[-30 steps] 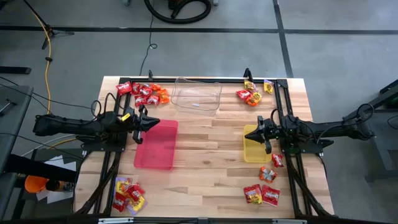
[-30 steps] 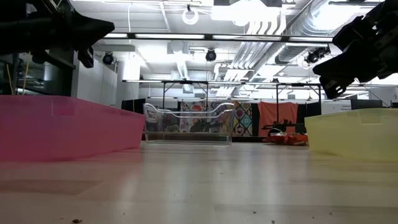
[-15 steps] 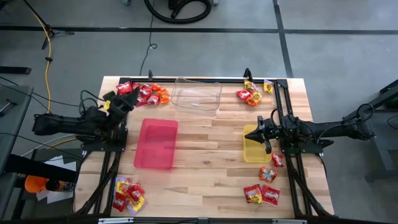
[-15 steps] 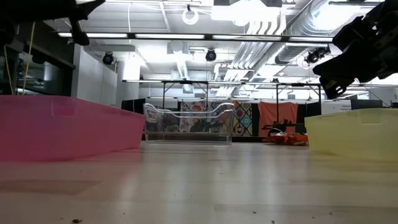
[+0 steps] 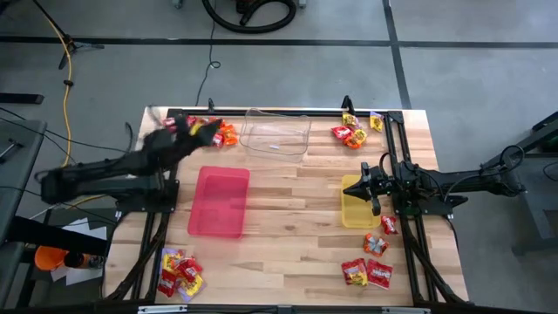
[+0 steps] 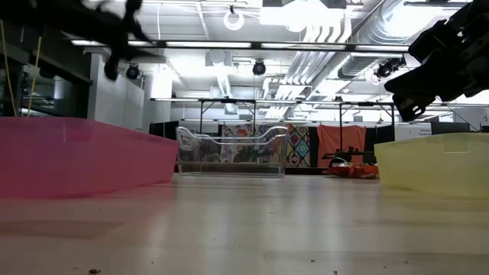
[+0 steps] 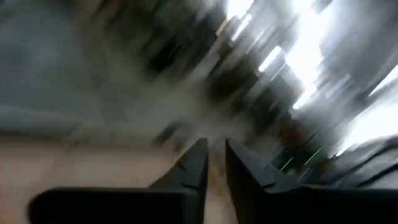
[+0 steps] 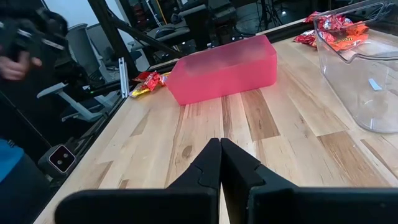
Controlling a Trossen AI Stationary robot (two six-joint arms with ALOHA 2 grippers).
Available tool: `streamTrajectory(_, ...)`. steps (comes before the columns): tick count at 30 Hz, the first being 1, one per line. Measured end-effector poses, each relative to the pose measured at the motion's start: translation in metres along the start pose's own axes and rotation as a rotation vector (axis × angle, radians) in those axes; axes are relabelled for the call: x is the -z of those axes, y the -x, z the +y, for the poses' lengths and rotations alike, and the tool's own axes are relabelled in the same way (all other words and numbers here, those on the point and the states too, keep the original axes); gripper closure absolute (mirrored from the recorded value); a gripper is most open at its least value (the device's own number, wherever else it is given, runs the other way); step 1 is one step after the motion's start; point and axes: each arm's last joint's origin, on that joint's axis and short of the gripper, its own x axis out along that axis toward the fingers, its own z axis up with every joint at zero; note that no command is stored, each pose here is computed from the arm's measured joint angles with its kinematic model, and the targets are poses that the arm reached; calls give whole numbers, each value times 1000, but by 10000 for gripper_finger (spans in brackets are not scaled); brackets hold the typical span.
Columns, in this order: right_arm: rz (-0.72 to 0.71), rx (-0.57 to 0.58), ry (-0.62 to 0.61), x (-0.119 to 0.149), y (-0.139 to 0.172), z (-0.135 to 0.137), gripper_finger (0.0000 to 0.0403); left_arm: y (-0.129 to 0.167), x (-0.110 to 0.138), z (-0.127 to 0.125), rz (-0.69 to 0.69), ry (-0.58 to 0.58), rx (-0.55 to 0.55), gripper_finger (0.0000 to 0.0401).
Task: Sort candy
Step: Put the red candy into the red bin
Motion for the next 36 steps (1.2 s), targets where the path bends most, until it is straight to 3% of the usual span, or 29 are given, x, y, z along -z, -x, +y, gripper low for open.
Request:
streamTrajectory(2, -1, 0, 0, 0, 0, 0, 402, -4, -12, 9, 151, -69, -99, 324)
streamTrajectory(8, 0, -1, 0, 0, 0, 0, 402, -18, -51, 24, 371, -213, -326, 268)
streamTrajectory(12, 0, 0, 0, 0, 0, 0, 402, -33, -55, 39, 579, -256, -511, 257)
streamTrajectory(16, 0, -1, 0, 0, 0, 0, 402, -57, -52, 51, 721, -342, -592, 256)
streamTrajectory(20, 0, 0, 0, 0, 0, 0, 402, -79, -46, 65, 849, -438, -627, 256)
streamTrajectory(29, 0, 0, 0, 0, 0, 0, 402, -105, -24, 96, 1151, -806, -538, 256)
streamTrajectory(36, 0, 0, 0, 0, 0, 0, 402, -118, -8, 114, 1310, -977, -521, 256)
